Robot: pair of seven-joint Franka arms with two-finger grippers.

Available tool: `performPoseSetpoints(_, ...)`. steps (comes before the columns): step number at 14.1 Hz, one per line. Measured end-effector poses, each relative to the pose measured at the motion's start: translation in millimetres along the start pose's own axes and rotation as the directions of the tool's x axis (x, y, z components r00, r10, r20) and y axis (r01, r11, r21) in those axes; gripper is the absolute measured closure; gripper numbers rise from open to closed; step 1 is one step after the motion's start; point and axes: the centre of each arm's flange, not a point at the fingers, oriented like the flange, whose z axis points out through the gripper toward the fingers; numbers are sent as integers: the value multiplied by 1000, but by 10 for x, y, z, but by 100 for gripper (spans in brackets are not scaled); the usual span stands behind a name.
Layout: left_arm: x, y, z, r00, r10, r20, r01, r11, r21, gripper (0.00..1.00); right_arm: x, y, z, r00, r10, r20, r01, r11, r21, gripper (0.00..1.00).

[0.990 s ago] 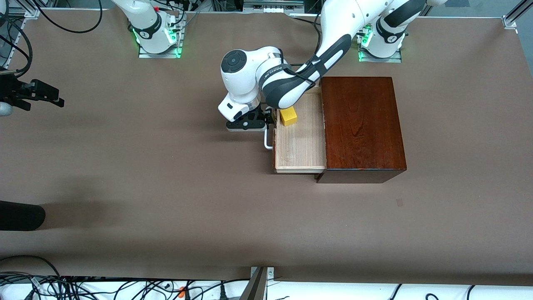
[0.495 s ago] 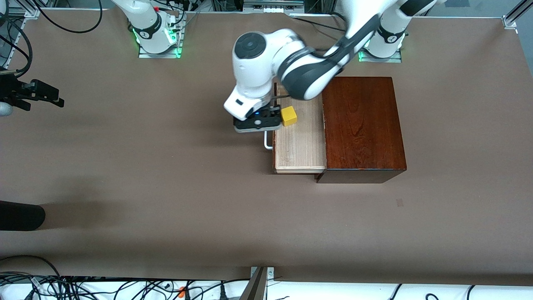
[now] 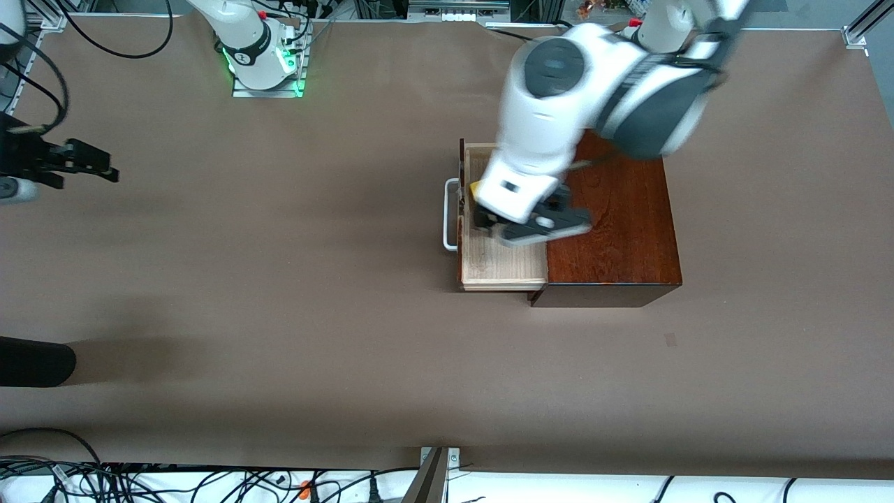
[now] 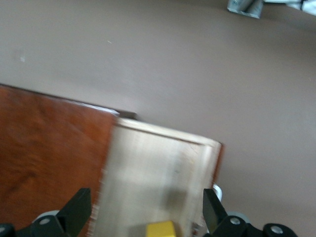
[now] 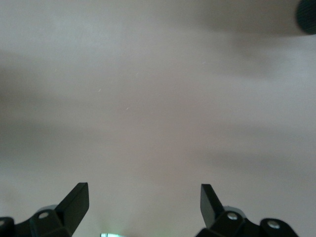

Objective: Open drawer, take yellow block, close drawer

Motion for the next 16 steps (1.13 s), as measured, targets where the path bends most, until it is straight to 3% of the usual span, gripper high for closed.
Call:
performPoseSetpoints(4,439,-675,-182,1000,11,19,-11,1000,-9,0,209,-600,193,995,101,26,-101,995,-2,0)
performPoseSetpoints(8,630,-1281,-387,997,56,50,-54,998,-37,0,427,-1437,246,948,317,27,-318,948,31,0)
performPoseSetpoints(11,661,-1916,-585,990,132,57,-129,991,-43,0,507,-2097,278,884,465,40,-466,884,38,0)
performPoseSetpoints(16,521,-2843,-778,974,216,68,-214,976,-33,0,384,-3342,441,720,693,31,-693,720,10,0)
